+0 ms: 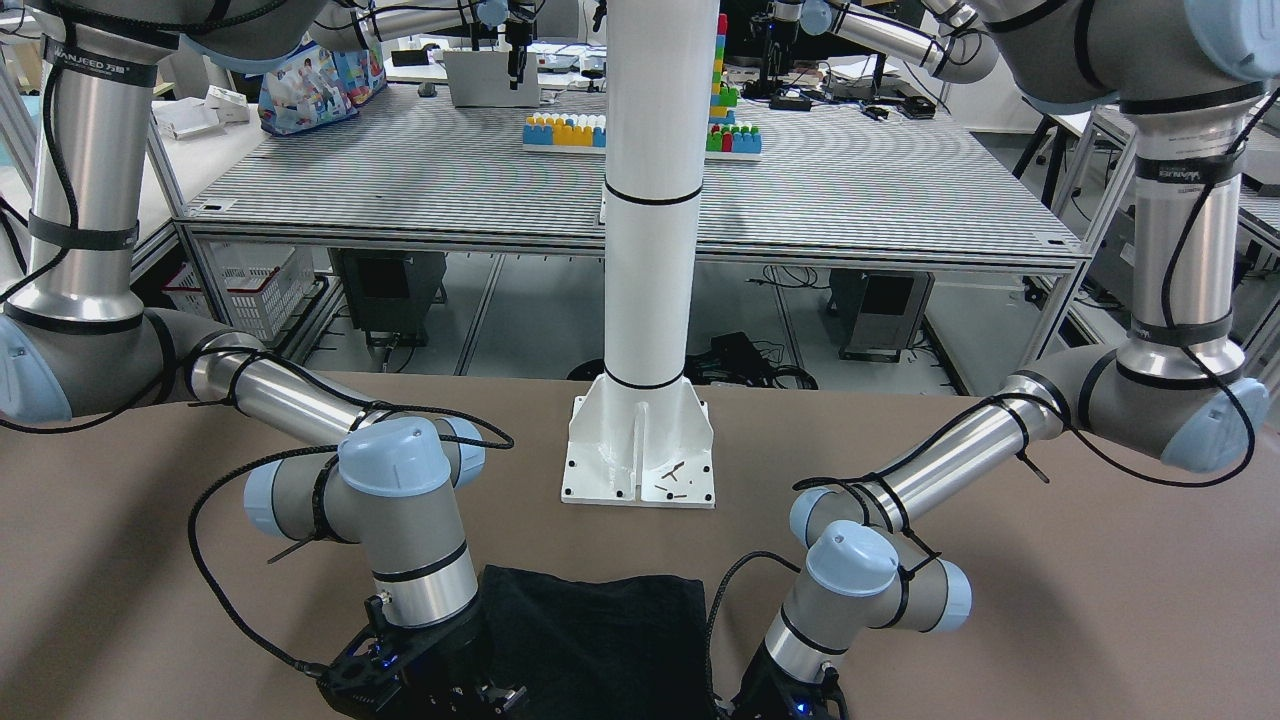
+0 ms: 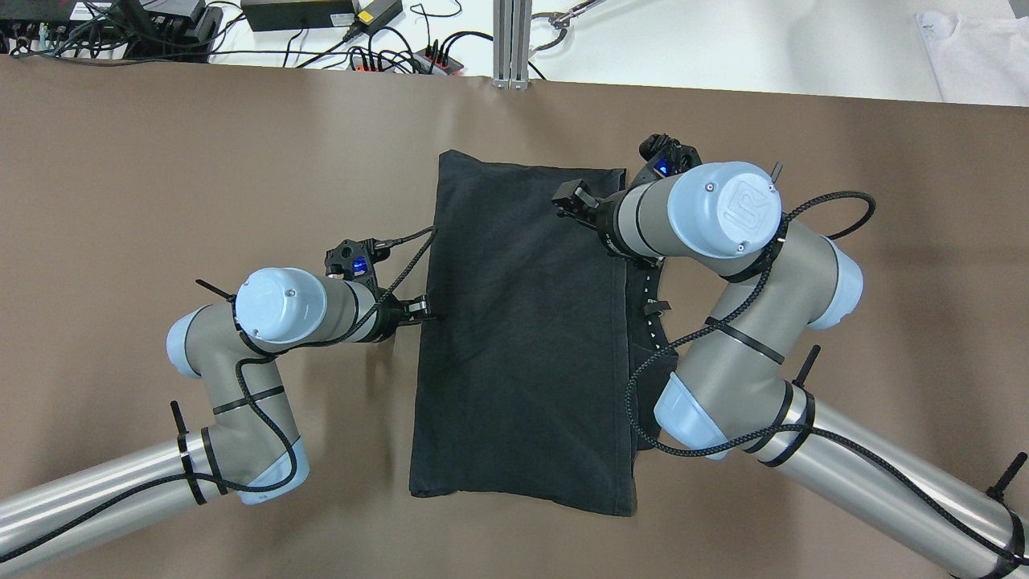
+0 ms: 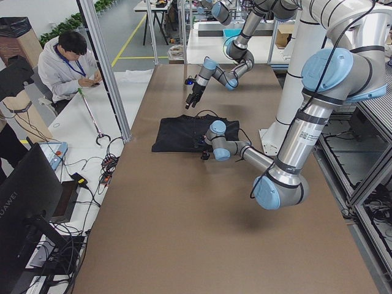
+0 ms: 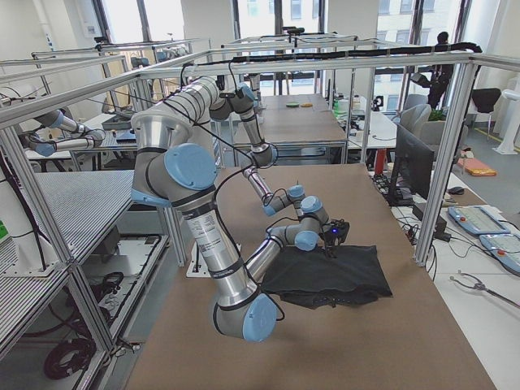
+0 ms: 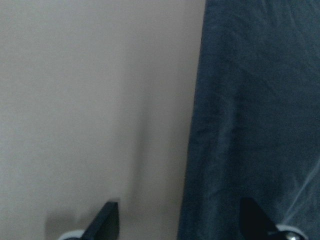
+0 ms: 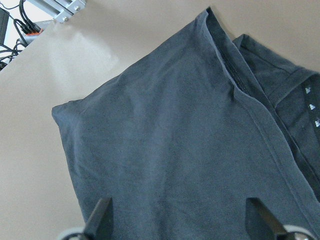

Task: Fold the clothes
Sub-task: 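Grasp the shirt edge nearest the left gripper while the right gripper holds the far corner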

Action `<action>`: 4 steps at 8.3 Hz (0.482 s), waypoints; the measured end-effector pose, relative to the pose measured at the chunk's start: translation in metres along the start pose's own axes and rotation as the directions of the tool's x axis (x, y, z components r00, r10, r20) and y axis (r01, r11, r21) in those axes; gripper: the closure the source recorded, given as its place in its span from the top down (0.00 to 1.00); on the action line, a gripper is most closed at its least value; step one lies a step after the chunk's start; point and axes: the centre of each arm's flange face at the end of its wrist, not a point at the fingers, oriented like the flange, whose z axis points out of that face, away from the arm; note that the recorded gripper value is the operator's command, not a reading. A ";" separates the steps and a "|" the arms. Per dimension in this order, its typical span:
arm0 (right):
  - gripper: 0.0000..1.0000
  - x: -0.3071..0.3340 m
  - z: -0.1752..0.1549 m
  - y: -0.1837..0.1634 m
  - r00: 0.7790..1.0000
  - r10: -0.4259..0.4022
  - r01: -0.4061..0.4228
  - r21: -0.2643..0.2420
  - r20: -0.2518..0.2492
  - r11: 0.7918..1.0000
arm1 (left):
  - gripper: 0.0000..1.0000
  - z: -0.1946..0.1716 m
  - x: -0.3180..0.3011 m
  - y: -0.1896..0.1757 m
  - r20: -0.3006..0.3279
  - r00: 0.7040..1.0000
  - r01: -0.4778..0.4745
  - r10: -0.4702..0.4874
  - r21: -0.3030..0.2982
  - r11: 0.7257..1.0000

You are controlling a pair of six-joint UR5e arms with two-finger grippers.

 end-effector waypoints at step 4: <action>0.93 0.005 0.001 -0.001 1.000 -0.015 0.015 0.001 -0.007 1.000 | 0.00 0.002 0.016 0.001 -0.013 1.000 -0.008 0.008 0.003 1.000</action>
